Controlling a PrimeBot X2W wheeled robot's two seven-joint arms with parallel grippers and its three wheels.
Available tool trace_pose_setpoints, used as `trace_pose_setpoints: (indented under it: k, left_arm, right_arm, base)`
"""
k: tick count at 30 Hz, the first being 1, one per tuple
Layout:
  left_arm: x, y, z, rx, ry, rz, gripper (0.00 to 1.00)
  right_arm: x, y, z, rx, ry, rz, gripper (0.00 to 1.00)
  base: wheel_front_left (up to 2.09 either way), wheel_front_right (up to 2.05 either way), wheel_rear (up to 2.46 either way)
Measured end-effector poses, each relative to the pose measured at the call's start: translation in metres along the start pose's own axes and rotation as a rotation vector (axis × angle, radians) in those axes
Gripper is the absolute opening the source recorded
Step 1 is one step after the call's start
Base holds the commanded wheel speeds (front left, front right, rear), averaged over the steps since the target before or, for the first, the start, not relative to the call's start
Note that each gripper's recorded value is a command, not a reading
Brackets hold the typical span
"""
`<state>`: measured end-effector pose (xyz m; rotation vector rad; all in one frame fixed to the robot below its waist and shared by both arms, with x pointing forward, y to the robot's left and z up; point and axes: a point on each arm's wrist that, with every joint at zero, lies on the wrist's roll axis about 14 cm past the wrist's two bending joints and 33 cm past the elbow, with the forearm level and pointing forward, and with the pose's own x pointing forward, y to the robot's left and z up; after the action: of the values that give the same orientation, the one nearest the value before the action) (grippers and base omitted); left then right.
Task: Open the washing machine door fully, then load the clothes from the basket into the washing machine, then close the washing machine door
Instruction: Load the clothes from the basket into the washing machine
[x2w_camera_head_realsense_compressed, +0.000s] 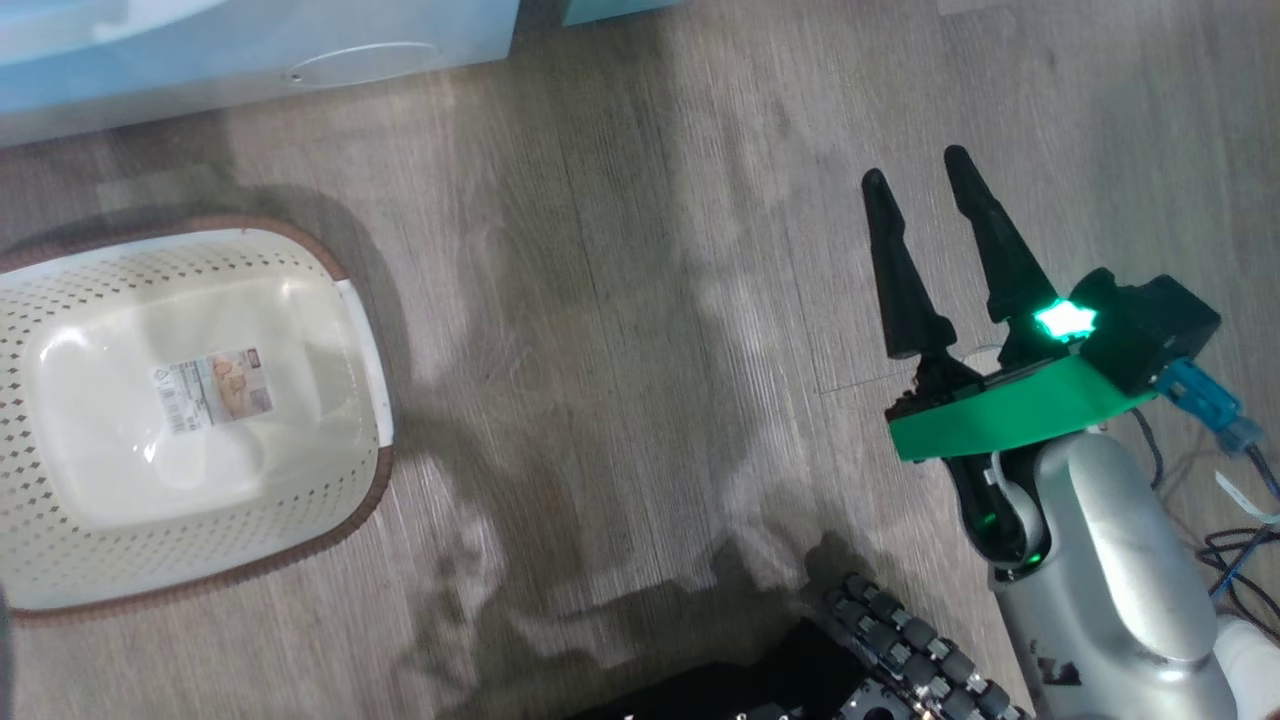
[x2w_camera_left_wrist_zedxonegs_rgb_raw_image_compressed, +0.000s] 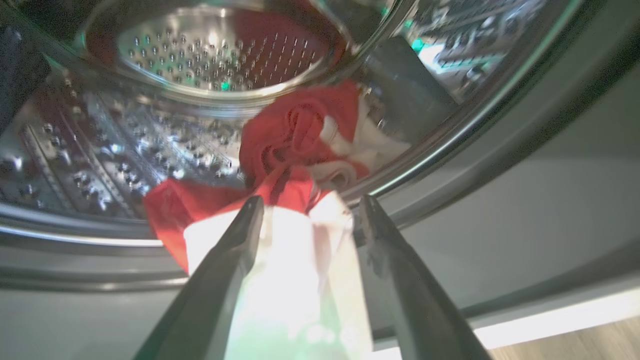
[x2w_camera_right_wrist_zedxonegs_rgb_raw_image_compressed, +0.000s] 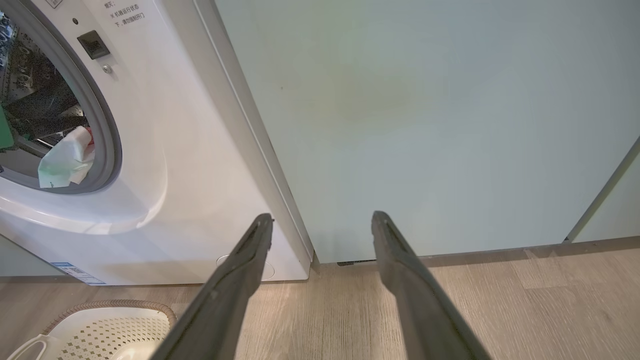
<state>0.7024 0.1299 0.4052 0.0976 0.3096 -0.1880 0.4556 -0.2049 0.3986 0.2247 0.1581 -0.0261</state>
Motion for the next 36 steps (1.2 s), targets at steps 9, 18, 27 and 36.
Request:
trace_pose_setpoints:
  k: [9,18,27,36]
  left_arm:
    - [0.011,0.015,-0.029,0.125,0.175,0.031,1.00]
    - [0.015,0.019,-0.058,0.143,0.332,0.046,1.00]
    - [0.022,0.016,-0.060,0.097,0.382,0.036,0.00]
    - [0.050,0.014,-0.010,0.036,0.114,0.064,0.00]
  right_arm:
    - [-0.004,-0.002,-0.002,0.009,0.009,-0.008,1.00]
    - [-0.004,-0.002,-0.006,0.015,0.022,-0.008,1.00]
    - [-0.004,-0.002,-0.011,0.021,0.036,-0.009,1.00]
    - [-0.004,-0.007,-0.024,0.023,0.068,-0.021,1.00]
  base:
    - [0.00,0.00,0.00]
    - [0.00,0.00,0.00]
    - [0.00,0.00,0.00]
    - [0.00,0.00,0.00]
